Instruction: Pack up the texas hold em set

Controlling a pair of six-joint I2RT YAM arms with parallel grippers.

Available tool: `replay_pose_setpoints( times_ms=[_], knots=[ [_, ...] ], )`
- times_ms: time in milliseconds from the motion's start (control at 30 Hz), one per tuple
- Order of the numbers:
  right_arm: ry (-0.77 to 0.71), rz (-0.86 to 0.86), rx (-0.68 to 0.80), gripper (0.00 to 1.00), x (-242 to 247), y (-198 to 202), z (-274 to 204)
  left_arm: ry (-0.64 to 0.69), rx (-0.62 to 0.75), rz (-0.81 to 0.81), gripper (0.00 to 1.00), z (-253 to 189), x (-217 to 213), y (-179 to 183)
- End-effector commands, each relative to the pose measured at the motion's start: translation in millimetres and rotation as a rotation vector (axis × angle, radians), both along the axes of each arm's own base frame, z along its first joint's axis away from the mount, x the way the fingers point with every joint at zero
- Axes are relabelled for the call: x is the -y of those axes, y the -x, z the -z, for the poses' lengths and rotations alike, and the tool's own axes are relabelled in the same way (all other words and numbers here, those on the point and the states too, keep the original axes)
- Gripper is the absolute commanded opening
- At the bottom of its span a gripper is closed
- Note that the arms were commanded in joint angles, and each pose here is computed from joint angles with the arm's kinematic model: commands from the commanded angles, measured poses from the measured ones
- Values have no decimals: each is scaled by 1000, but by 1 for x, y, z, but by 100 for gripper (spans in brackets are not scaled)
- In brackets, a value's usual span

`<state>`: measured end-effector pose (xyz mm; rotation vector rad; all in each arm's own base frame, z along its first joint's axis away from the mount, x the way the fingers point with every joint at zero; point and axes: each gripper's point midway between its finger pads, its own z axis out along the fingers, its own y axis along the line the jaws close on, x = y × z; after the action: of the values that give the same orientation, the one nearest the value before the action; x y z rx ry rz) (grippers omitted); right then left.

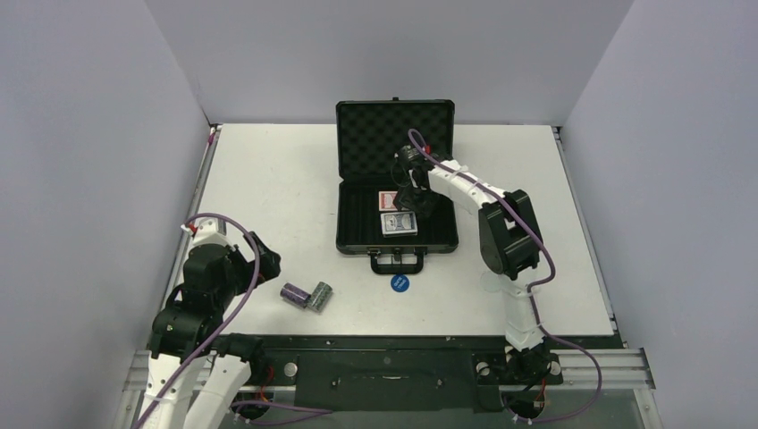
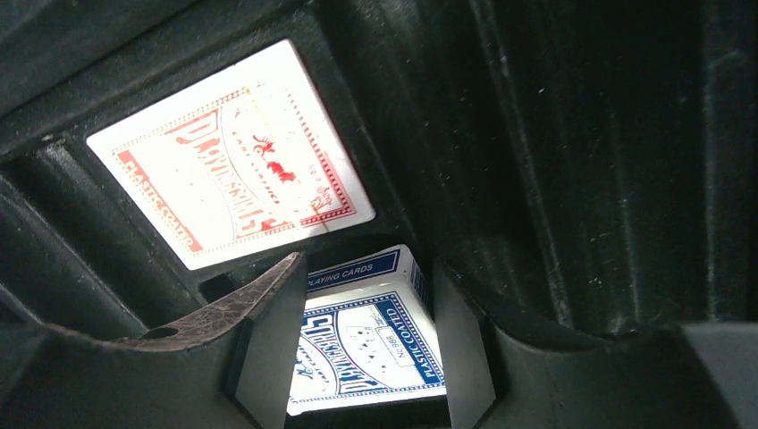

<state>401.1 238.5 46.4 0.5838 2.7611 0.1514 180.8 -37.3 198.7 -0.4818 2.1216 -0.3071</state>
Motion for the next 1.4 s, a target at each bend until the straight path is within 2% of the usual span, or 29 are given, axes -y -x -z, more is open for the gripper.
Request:
replay_pose_setpoints(
  times_ms=[0, 700, 1200, 1367],
  knots=[
    [-13, -19, 31, 48, -16, -3, -7, 8, 64, 16, 96, -12, 2, -7],
    [-11, -12, -36, 45, -25, 41, 4, 10, 68, 3, 96, -13, 0, -7],
    [13, 15, -18, 46, -27, 47, -35, 10, 60, 0, 96, -11, -1, -8],
    [-30, 7, -23, 47, -36, 55, -36, 10, 61, 0, 96, -11, 0, -8]
  ],
)
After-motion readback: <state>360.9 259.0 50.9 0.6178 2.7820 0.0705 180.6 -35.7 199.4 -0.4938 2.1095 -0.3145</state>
